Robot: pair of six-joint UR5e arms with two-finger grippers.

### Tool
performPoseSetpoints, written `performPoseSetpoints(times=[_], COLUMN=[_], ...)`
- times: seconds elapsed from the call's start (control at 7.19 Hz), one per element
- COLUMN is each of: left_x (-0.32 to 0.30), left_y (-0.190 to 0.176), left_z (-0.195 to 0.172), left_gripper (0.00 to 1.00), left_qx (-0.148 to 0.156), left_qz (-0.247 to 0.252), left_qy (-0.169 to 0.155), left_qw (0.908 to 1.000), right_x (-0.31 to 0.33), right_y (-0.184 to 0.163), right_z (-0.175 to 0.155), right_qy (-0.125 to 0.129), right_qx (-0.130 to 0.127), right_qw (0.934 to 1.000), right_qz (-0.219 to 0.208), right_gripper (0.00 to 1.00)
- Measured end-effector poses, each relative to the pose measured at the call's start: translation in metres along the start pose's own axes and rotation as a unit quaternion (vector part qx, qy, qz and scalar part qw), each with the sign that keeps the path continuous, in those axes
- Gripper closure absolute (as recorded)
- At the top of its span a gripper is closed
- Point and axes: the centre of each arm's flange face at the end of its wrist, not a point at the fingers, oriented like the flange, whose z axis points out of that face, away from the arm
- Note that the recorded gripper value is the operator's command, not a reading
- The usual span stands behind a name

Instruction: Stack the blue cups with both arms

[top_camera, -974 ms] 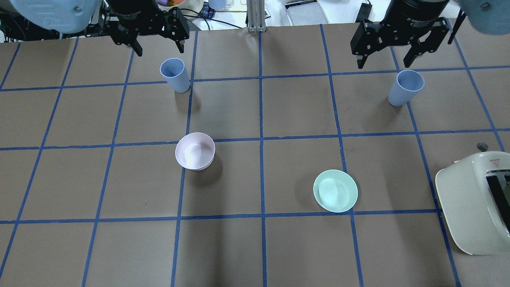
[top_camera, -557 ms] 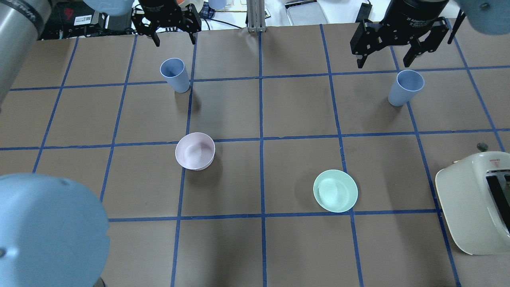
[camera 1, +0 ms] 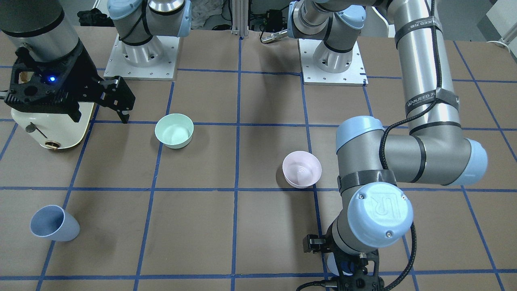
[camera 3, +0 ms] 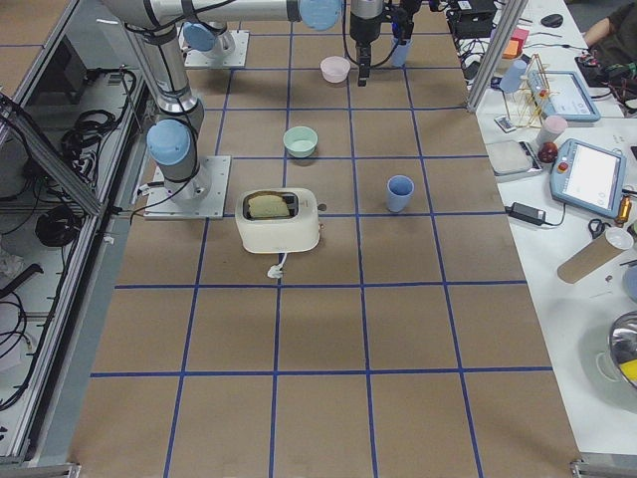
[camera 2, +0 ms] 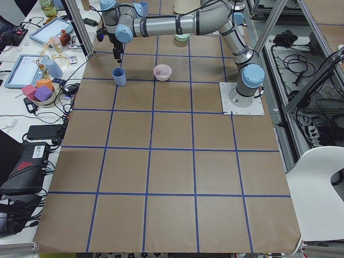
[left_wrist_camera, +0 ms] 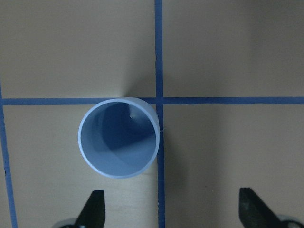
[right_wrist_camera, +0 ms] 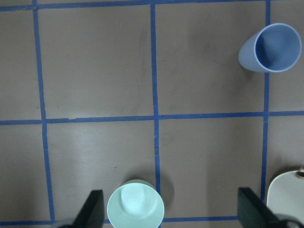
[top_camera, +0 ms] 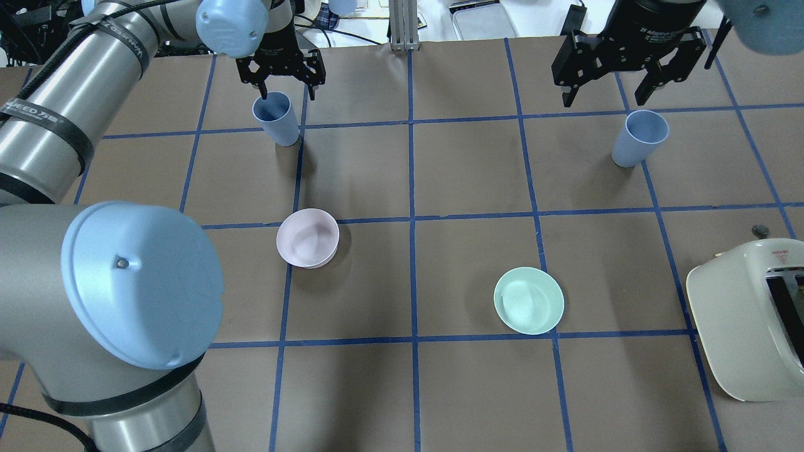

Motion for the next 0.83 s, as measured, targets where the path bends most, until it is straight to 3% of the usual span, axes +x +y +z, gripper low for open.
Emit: performPoseSetpoints(times=[0.28,0.42,0.56,0.83], left_x=[-0.001,-0.002,-0.002,0.0], left_y=[-0.006,-0.007,-0.009,-0.011], left_z=[0.022,0.031,0.038,0.037], left_gripper=[0.67,0.91,1.0,1.0], left_qx=[-0.008,-0.011,-0.012,-0.004], left_qz=[0.004,0.007,0.008,0.007], left_qy=[-0.014,-0.021,-0.025,-0.025], left_qw=[0.9999,0.9997,0.9996,0.9997], right_x=[0.0,0.0,0.001,0.001], right_y=[0.0,-0.001,-0.001,-0.001], right_z=[0.0,0.001,0.001,0.001], right_qy=[0.0,0.0,0.0,0.0], right_qx=[0.0,0.0,0.0,-0.001], right_qw=[1.0,1.0,1.0,1.0], right_qz=[0.0,0.0,0.0,0.001], right_gripper=[0.0,0.0,0.0,0.0])
